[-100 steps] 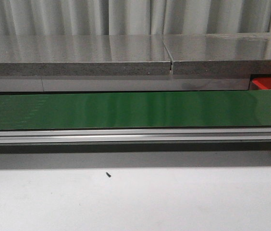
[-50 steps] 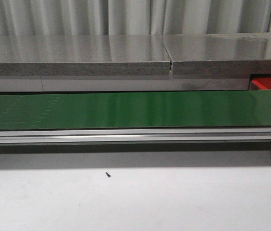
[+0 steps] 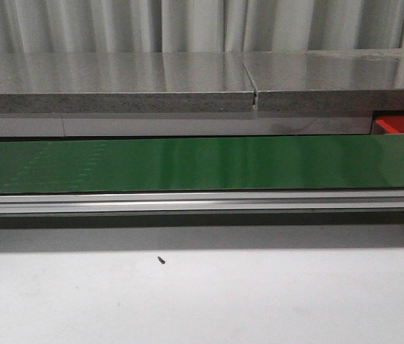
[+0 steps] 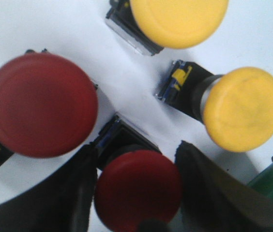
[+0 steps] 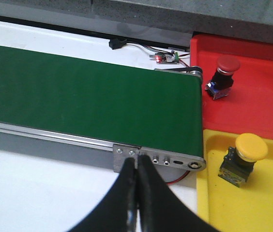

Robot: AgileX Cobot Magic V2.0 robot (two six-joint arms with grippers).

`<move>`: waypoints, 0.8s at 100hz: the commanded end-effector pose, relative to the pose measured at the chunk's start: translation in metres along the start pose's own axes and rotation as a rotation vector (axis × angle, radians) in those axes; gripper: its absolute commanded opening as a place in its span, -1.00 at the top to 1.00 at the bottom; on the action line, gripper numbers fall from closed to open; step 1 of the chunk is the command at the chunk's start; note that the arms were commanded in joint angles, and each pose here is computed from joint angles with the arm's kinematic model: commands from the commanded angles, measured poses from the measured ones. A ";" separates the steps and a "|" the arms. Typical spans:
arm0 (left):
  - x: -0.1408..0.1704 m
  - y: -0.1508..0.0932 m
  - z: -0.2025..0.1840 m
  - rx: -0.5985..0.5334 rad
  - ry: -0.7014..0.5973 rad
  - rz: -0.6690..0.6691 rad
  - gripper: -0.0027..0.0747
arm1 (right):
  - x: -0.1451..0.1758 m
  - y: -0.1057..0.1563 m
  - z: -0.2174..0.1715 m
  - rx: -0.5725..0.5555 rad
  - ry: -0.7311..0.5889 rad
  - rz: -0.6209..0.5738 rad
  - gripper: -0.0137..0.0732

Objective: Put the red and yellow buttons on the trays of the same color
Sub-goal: 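Grasp a red push button from the pile with the left gripper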

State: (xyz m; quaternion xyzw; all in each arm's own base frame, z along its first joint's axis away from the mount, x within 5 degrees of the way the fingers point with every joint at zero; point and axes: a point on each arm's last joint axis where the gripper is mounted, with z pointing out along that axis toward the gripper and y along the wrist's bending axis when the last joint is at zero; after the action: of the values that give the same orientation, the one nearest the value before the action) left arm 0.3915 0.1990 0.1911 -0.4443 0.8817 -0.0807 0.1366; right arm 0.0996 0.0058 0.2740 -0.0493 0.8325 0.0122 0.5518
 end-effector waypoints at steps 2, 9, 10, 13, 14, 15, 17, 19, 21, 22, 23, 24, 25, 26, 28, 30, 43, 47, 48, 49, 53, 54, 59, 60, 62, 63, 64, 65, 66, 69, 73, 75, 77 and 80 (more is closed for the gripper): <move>-0.007 -0.013 -0.033 0.061 -0.103 0.037 0.39 | -0.014 -0.002 -0.003 0.023 -0.089 0.000 0.95; -0.006 -0.013 -0.035 0.058 -0.095 0.058 0.49 | -0.014 -0.002 -0.003 0.023 -0.089 0.000 0.95; -0.005 -0.013 -0.035 0.057 -0.093 0.062 0.49 | -0.014 -0.002 -0.003 0.023 -0.089 0.000 0.95; -0.004 -0.013 -0.037 0.056 -0.088 0.072 0.51 | -0.014 -0.002 -0.003 0.023 -0.089 0.000 0.95; -0.004 -0.013 -0.038 0.056 -0.089 0.080 0.51 | -0.014 -0.002 -0.003 0.023 -0.089 0.000 0.95; -0.004 -0.013 -0.038 0.055 -0.085 0.083 0.52 | -0.014 -0.002 -0.003 0.023 -0.089 0.000 0.95; -0.003 -0.013 -0.041 0.055 -0.087 0.097 0.52 | -0.014 -0.002 -0.003 0.023 -0.089 0.000 0.95; -0.003 -0.013 -0.044 0.056 -0.089 0.110 0.52 | -0.014 -0.002 -0.003 0.023 -0.089 0.000 0.95; -0.002 -0.014 -0.047 0.058 -0.094 0.118 0.52 | -0.014 -0.002 -0.003 0.023 -0.089 0.000 0.95; -0.002 -0.014 -0.048 0.059 -0.095 0.120 0.52 | -0.014 -0.002 -0.003 0.023 -0.089 0.000 0.95; -0.002 -0.014 -0.051 0.061 -0.101 0.124 0.52 | -0.014 -0.002 -0.003 0.023 -0.089 0.000 0.95; -0.002 -0.015 -0.052 0.062 -0.104 0.125 0.52 | -0.014 -0.002 -0.003 0.023 -0.089 0.000 0.95; -0.002 -0.015 -0.055 0.064 -0.108 0.130 0.52 | -0.014 -0.002 -0.003 0.023 -0.089 0.000 0.95; -0.001 -0.015 -0.056 0.065 -0.111 0.133 0.52 | -0.014 -0.002 -0.003 0.023 -0.089 0.000 0.95; -0.001 -0.016 -0.062 0.069 -0.121 0.144 0.52 | -0.014 -0.002 -0.003 0.023 -0.089 0.000 0.95; 0.000 -0.017 -0.067 0.073 -0.132 0.154 0.52 | -0.014 -0.002 -0.003 0.023 -0.089 0.000 0.95; 0.005 -0.021 -0.101 0.097 -0.208 0.224 0.52 | -0.014 -0.002 -0.003 0.023 -0.089 0.000 0.95; 0.007 -0.022 -0.112 0.105 -0.229 0.244 0.52 | -0.014 -0.002 -0.003 0.023 -0.089 0.000 0.95; 0.008 -0.022 -0.116 0.110 -0.233 0.247 0.52 | -0.014 -0.002 -0.003 0.023 -0.089 0.000 0.95; 0.009 -0.023 -0.117 0.111 -0.233 0.253 0.52 | -0.014 -0.002 -0.003 0.023 -0.089 0.000 0.95; 0.013 -0.024 -0.127 0.131 -0.239 0.275 0.52 | -0.014 -0.002 -0.003 0.023 -0.089 0.000 0.95; 0.014 -0.025 -0.128 0.135 -0.238 0.279 0.52 | -0.014 -0.002 -0.003 0.023 -0.089 0.000 0.95; 0.020 -0.030 -0.139 0.168 -0.241 0.311 0.52 | -0.014 -0.002 -0.003 0.023 -0.089 0.000 0.95; 0.022 -0.031 -0.141 0.170 -0.245 0.324 0.52 | -0.014 -0.002 -0.003 0.023 -0.089 0.000 0.95; 0.024 -0.033 -0.143 0.175 -0.247 0.335 0.52 | -0.014 -0.002 -0.003 0.023 -0.089 0.000 0.95; 0.026 -0.033 -0.145 0.177 -0.251 0.342 0.52 | -0.014 -0.002 -0.003 0.023 -0.089 0.000 0.95; 0.027 -0.035 -0.146 0.179 -0.252 0.349 0.52 | -0.014 -0.002 -0.003 0.023 -0.089 0.000 0.95; 0.029 -0.036 -0.148 0.181 -0.255 0.352 0.52 | -0.014 -0.002 -0.003 0.023 -0.089 0.000 0.95; 0.030 -0.038 -0.149 0.183 -0.254 0.357 0.52 | -0.014 -0.002 -0.003 0.023 -0.089 0.000 0.95; 0.033 -0.041 -0.151 0.188 -0.255 0.370 0.52 | -0.014 -0.002 -0.003 0.023 -0.089 0.000 0.95; 0.039 -0.046 -0.152 0.195 -0.251 0.389 0.52 | -0.014 -0.002 -0.003 0.023 -0.089 0.000 0.95; 0.041 -0.049 -0.153 0.197 -0.250 0.398 0.52 | -0.014 -0.002 -0.003 0.023 -0.089 0.000 0.95; 0.043 -0.050 -0.152 0.198 -0.247 0.404 0.52 | -0.014 -0.002 -0.003 0.023 -0.089 0.000 0.95; 0.046 -0.054 -0.150 0.197 -0.240 0.417 0.52 | -0.014 -0.002 -0.003 0.023 -0.089 0.000 0.95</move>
State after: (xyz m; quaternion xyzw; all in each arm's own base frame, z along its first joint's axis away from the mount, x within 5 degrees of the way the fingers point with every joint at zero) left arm 0.3627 0.1517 0.3104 -0.2668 0.9281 -0.0746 0.2487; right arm 0.0996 0.0059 0.2740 -0.0495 0.8324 0.0124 0.5518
